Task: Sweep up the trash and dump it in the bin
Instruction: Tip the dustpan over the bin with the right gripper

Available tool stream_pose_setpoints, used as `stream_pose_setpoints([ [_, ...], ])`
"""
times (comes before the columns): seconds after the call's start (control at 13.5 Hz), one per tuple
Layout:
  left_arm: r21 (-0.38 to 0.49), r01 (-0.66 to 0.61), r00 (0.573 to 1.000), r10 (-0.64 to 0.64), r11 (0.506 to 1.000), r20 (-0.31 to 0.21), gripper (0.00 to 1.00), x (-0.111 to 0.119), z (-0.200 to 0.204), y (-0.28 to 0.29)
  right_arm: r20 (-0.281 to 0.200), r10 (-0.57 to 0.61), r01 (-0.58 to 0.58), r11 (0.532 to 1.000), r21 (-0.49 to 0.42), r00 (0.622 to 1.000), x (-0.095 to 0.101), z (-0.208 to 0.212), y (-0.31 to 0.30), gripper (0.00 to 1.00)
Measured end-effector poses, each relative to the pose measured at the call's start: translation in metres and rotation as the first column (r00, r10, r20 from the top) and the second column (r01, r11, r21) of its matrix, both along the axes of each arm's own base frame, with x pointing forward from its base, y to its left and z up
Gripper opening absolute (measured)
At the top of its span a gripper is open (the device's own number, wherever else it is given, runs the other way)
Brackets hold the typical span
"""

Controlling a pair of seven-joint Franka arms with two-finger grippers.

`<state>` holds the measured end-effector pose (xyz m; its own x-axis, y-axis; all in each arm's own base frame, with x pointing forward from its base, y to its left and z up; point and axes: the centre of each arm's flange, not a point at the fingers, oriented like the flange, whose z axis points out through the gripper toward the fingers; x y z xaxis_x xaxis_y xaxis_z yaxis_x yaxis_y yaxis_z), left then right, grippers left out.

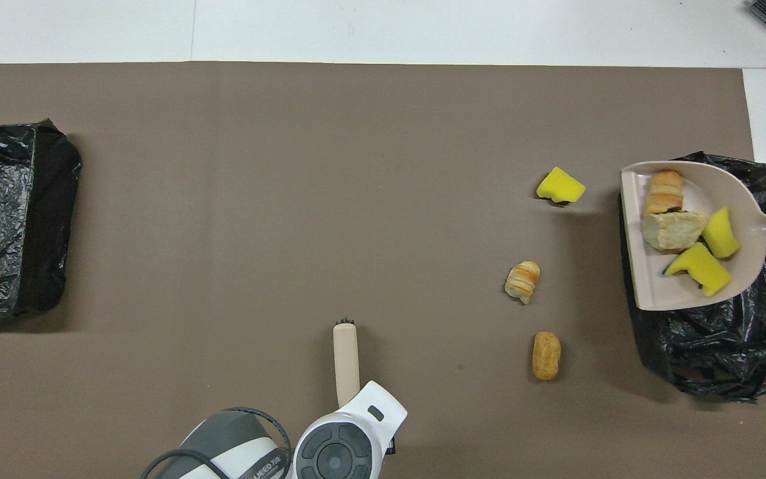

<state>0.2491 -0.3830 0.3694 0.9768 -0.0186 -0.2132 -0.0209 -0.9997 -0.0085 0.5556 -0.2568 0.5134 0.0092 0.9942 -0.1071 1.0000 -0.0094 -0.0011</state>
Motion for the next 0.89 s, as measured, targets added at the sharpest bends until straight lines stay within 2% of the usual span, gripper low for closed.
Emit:
stream_pose_setpoints([
  [0.22, -0.003, 0.032, 0.999, -0.032, 0.999, -0.003, 0.26, -0.001, -0.002, 0.001, -0.049, 0.007, -0.017, 0.978, -0.207, 0.999, -0.013, 0.01, -0.037, 0.33],
  [0.37, -0.003, 0.036, 0.999, -0.036, 0.999, -0.004, 0.26, -0.001, -0.003, 0.001, -0.077, -0.014, -0.014, 0.935, -0.354, 0.997, -0.008, 0.015, -0.032, 0.33],
  [0.59, -0.003, 0.037, 0.999, -0.037, 0.999, -0.004, 0.26, -0.001, -0.003, 0.001, -0.118, -0.04, -0.032, 0.836, -0.547, 0.992, 0.01, 0.019, 0.012, 0.33],
  [0.74, -0.003, 0.037, 0.999, -0.037, 0.999, -0.004, 0.26, -0.001, -0.003, 0.002, -0.13, -0.046, -0.044, 0.791, -0.611, 0.991, 0.014, 0.027, 0.035, 0.33],
  [0.89, -0.002, 0.037, 0.999, -0.037, 0.999, -0.005, 0.26, -0.001, -0.003, 0.002, -0.109, -0.05, -0.029, 0.779, -0.627, 0.993, 0.006, 0.046, 0.033, 0.33],
])
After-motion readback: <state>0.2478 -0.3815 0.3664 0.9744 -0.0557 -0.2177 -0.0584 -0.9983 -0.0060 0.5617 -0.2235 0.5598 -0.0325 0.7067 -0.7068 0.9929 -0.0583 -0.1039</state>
